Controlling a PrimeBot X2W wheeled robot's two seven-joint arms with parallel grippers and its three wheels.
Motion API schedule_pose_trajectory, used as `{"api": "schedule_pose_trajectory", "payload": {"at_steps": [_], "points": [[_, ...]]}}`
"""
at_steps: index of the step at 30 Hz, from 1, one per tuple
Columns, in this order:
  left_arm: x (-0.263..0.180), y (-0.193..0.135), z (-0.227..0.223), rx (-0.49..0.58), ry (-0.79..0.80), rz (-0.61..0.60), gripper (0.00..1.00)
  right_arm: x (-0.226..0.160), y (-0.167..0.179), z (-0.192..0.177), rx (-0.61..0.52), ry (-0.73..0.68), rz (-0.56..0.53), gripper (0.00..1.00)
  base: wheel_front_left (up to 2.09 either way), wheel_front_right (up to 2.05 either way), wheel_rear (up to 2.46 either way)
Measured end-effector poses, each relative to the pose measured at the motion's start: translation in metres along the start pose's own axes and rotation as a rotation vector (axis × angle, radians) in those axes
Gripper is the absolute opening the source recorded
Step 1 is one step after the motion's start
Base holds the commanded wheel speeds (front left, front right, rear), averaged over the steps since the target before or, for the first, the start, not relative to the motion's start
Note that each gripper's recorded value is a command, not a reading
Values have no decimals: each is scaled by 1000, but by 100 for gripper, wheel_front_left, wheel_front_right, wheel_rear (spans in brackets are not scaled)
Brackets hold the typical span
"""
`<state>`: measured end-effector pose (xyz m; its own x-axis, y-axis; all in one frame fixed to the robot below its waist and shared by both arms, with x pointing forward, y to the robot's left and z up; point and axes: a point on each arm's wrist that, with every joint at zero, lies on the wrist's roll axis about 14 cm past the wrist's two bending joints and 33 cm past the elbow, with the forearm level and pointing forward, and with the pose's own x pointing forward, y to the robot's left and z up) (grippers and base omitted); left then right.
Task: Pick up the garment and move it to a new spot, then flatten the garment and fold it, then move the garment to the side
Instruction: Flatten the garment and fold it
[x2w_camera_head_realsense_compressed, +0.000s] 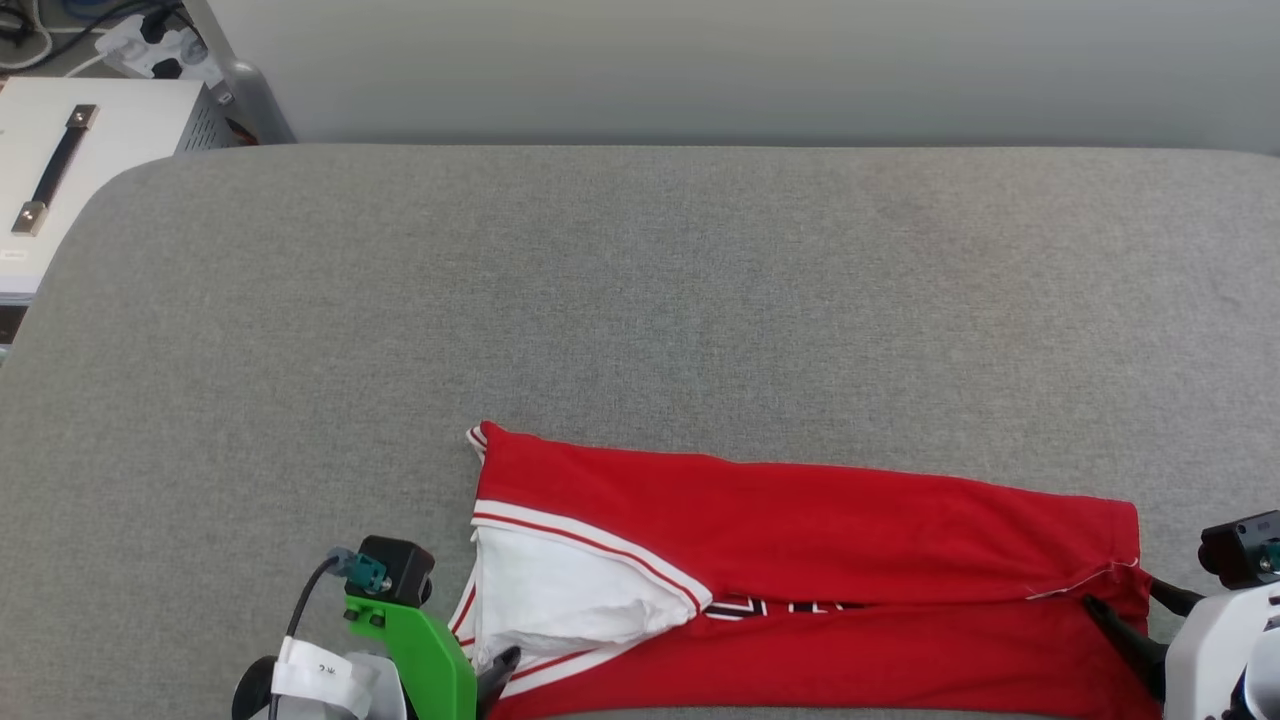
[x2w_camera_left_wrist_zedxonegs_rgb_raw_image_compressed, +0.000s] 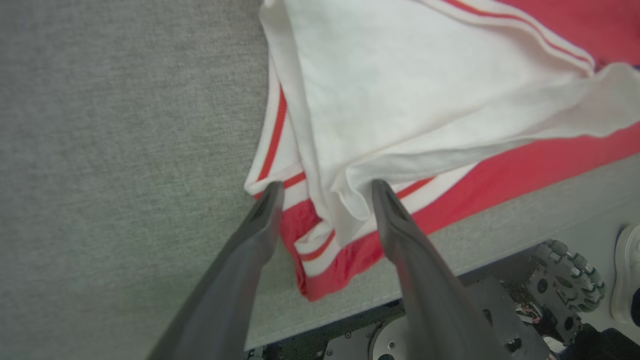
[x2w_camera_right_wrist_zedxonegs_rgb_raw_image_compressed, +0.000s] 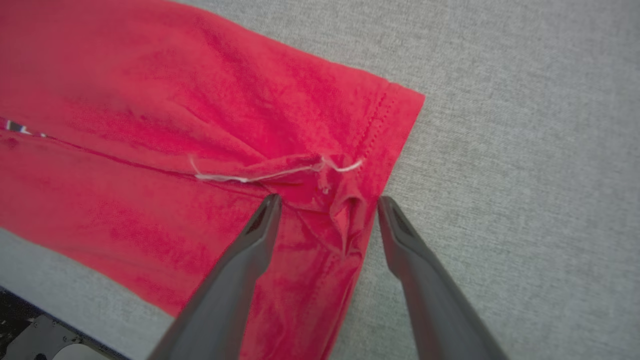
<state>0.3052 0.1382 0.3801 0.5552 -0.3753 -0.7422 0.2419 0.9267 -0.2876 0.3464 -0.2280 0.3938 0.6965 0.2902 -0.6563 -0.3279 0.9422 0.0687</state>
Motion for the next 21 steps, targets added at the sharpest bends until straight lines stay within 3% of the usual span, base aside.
{"api": "schedule_pose_trajectory", "payload": {"at_steps": [5,14,21], "points": [[-8,-5,19,27,-104,-3,100,-11,2,5,33,-12,5,100,0,0,0],[-39,-9,98,-8,-518,13,100,-30,-9,32,150,-88,-23,100,0,0,0],[-53,-2,127,30,-744,49,100,-22,-13,40,275,-107,-44,100,0,0,0]]}}
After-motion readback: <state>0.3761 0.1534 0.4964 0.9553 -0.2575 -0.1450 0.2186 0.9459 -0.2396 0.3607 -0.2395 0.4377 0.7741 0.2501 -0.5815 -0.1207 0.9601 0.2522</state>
